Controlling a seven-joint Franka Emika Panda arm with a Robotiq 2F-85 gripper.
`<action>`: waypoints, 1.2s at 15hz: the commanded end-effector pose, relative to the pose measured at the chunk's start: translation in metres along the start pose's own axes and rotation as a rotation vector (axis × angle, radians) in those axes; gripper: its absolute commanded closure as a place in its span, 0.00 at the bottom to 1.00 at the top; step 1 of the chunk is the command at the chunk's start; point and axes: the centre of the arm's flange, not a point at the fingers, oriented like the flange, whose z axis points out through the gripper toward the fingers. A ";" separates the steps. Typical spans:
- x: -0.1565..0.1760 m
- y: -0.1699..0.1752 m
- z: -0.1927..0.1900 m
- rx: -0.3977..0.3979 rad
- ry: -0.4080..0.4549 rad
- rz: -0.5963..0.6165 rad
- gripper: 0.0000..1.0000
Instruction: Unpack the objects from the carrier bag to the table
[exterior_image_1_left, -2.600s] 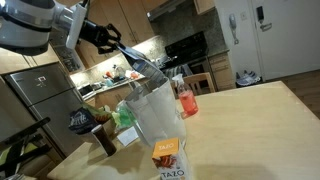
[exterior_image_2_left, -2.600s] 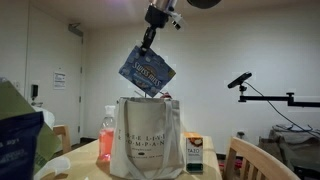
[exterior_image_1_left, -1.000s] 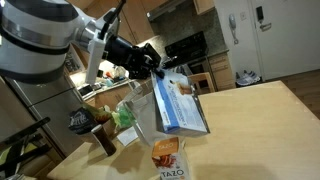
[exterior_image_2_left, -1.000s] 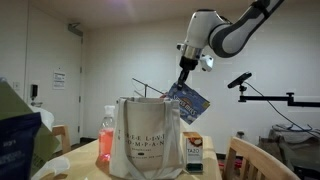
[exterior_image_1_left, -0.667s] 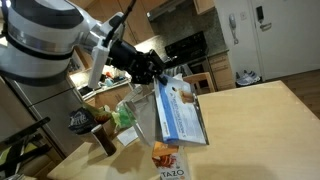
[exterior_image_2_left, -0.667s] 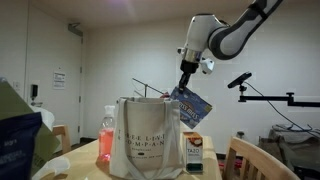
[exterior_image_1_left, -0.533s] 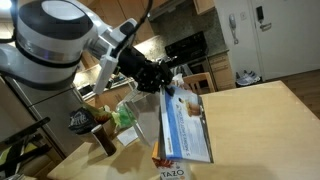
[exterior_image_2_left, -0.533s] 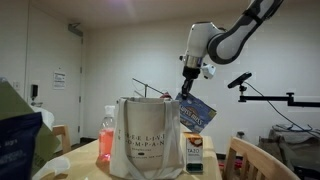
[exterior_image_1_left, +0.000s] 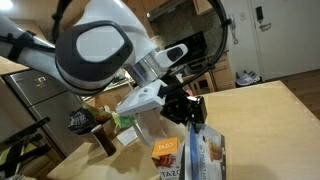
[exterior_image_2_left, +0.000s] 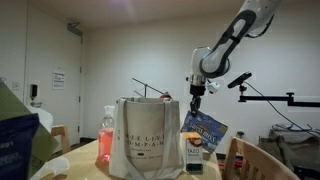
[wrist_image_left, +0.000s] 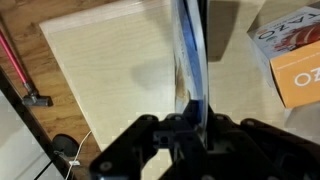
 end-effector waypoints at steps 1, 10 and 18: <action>0.028 0.023 0.000 0.069 0.005 -0.024 0.98; 0.079 0.012 -0.034 0.324 -0.006 -0.231 0.98; 0.070 -0.005 0.004 0.374 -0.131 -0.252 0.98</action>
